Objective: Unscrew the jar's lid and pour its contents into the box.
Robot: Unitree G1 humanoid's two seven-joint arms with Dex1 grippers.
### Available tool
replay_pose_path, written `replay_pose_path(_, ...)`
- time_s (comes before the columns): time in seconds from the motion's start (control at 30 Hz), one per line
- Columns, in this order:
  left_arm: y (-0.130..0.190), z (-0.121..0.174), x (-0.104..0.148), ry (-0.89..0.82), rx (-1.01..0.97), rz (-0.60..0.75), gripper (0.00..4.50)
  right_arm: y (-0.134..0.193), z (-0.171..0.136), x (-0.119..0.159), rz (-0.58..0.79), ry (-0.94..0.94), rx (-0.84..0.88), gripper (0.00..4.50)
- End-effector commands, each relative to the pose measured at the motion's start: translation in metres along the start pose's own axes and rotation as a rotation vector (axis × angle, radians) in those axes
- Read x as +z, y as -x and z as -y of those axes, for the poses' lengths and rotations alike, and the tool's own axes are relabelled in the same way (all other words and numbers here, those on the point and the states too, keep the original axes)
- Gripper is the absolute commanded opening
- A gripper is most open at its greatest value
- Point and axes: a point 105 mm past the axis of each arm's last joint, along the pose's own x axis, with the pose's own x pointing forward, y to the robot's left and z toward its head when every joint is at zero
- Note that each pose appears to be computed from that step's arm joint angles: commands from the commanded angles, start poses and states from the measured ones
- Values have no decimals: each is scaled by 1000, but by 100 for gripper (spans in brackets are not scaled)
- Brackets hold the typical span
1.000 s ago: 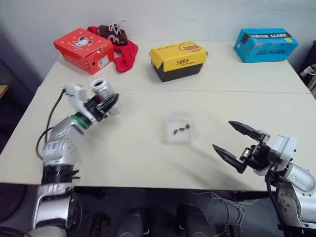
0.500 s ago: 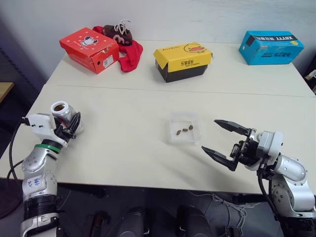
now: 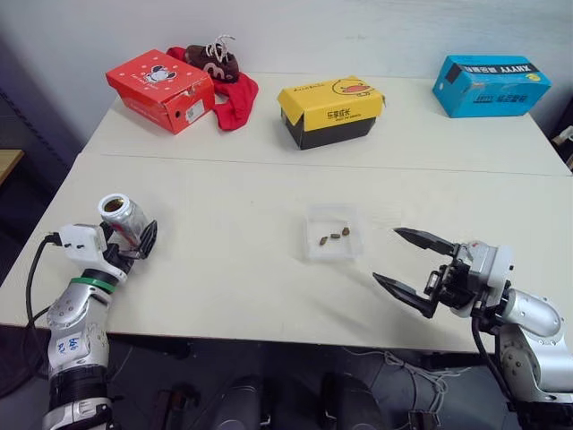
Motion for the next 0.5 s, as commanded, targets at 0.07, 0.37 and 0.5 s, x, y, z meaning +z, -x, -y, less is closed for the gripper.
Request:
replay_pose_path(0.07, 13, -2, 16, -24, -71, 0, 445, 28, 5, -1, -31, 27, -58, 450)
replay_pose_path(0.37, 56, -24, 16, -154, -204, -164, 445, 89, 5, -13, -176, 25, -114, 450)
replay_pose_path(0.5, 74, -23, 29, -254, -297, -211, 445, 114, 7, -6, -251, 53, -51, 450)
